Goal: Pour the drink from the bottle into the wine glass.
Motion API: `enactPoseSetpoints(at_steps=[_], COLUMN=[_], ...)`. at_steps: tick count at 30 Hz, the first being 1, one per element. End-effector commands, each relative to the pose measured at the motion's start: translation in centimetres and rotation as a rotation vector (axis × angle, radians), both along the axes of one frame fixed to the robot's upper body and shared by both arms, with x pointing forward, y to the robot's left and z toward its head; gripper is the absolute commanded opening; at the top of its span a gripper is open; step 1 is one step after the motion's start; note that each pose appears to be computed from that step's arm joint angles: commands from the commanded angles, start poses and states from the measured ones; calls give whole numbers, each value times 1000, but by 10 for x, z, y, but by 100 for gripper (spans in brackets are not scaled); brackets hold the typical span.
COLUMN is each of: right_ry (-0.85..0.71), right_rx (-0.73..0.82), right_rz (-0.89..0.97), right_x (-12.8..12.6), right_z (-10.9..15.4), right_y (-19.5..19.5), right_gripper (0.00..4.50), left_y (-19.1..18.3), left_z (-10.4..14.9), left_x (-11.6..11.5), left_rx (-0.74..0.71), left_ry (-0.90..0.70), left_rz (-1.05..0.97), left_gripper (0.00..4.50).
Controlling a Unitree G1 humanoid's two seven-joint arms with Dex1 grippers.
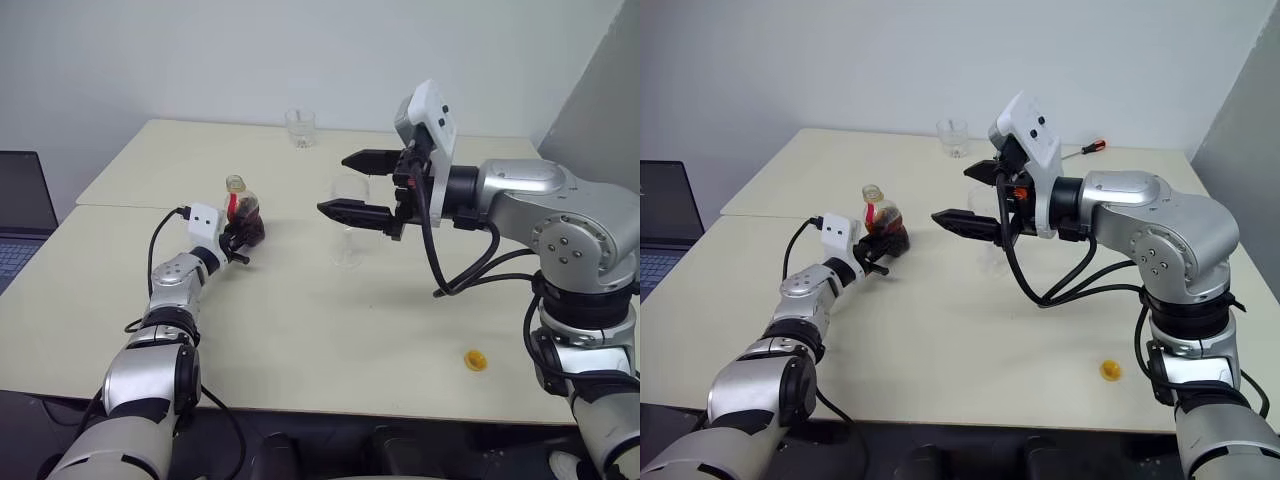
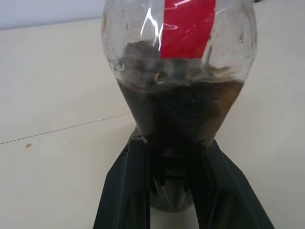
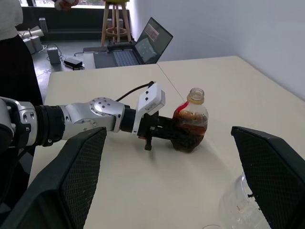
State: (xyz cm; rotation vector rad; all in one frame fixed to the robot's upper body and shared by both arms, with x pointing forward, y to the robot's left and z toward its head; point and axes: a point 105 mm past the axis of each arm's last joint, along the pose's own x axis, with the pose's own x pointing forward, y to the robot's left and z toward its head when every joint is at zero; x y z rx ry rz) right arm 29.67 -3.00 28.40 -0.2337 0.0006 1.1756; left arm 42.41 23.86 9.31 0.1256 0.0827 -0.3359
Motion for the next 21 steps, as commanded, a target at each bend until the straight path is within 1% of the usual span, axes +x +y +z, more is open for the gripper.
enactPoseSetpoints(at_steps=[1, 5, 10, 12, 15, 17, 19, 21], right_ry=[-43, -43, -13, -11, -30, -49, -81, -97], right_rx=[21, 18, 21, 29, 126, 154, 201, 218], right_rz=[-8, -25, -104, -138, -167, -186, -256, -295], right_x=[-3, -1, 6, 6, -1, -5, -10, -15], right_z=[10, 8, -3, -9, -16, -22, -34, -44], right_y=[-4, -8, -30, -42, -62, -70, -80, -85], right_gripper=[450, 450, 450, 450, 450, 450, 450, 450], left_y=[1, 1, -7, -9, -18, -22, -33, -39], left_z=[14, 23, 49, 60, 82, 92, 110, 123], left_x=[4, 5, 6, 5, 5, 4, 4, 5], left_rx=[14, 8, 22, 60, 148, 178, 251, 280], left_ry=[-49, -79, -166, -205, -280, -316, -380, -419], left_rz=[3, -11, -89, -117, -154, -173, -202, -210], left_gripper=[76, 74, 74, 74, 74, 74, 74, 74])
